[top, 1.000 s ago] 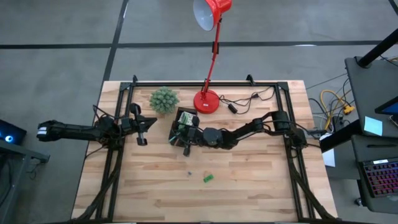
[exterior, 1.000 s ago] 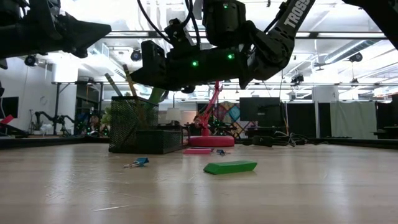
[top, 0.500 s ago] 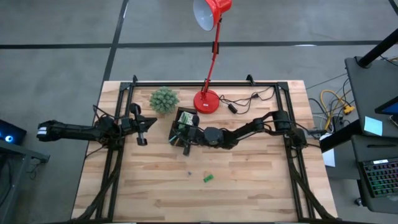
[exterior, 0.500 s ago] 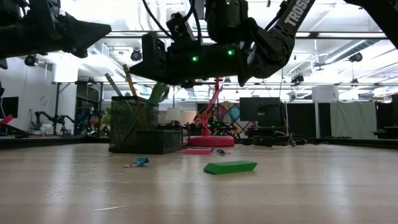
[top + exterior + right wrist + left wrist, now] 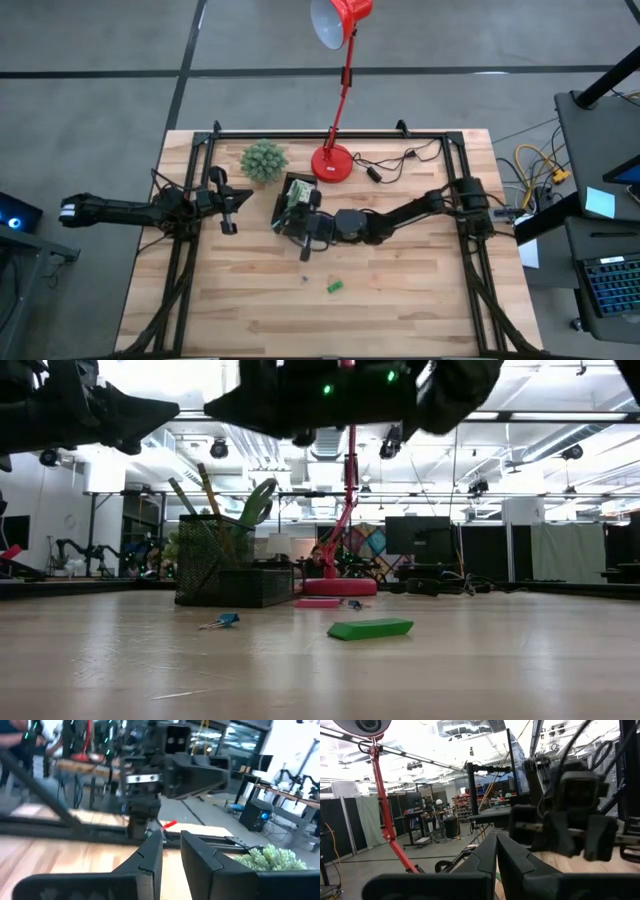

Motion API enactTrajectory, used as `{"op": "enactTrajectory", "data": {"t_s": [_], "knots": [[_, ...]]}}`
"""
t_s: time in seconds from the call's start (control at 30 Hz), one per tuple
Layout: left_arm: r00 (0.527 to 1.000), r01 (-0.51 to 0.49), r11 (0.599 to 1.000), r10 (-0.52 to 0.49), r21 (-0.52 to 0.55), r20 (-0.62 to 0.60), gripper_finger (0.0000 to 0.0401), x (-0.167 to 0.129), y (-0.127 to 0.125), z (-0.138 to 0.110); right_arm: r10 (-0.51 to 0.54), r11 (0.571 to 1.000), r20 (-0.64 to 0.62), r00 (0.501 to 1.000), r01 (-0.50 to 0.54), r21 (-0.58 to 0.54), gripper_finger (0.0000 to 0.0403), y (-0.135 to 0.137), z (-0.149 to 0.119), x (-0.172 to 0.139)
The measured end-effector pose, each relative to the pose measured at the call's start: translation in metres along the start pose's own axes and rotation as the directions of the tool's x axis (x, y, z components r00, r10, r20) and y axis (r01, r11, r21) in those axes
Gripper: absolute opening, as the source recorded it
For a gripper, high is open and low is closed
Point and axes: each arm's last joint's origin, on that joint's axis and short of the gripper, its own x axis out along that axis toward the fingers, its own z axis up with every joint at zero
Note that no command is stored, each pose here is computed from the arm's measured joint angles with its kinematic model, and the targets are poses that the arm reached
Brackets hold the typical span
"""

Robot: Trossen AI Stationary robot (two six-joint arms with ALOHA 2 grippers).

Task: Pick and place office supplies into organizer
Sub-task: Put the green eraser in the black desk organizer

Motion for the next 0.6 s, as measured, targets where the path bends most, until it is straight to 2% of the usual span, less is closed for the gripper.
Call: {"op": "enactTrajectory", "data": {"t_s": [0.2,0.43,0.6], "knots": [[1.000,0.000,1.000,0.000,0.000,0.000,0.0000,0.000,0.000,0.000,0.061,0.995,-0.164,0.985,-0.072,-0.063,0.0060,0.008,0.020,-0.017],[1.000,0.000,1.000,0.000,0.000,0.001,0.0000,0.000,0.000,0.000,0.115,0.988,-0.418,0.901,-0.148,-0.047,0.0053,0.010,0.029,-0.044],[1.000,0.000,1.000,0.000,0.000,0.001,0.0000,0.000,0.000,0.000,0.157,0.978,-0.445,0.882,-0.202,-0.055,0.0059,0.025,0.035,-0.055]]}}
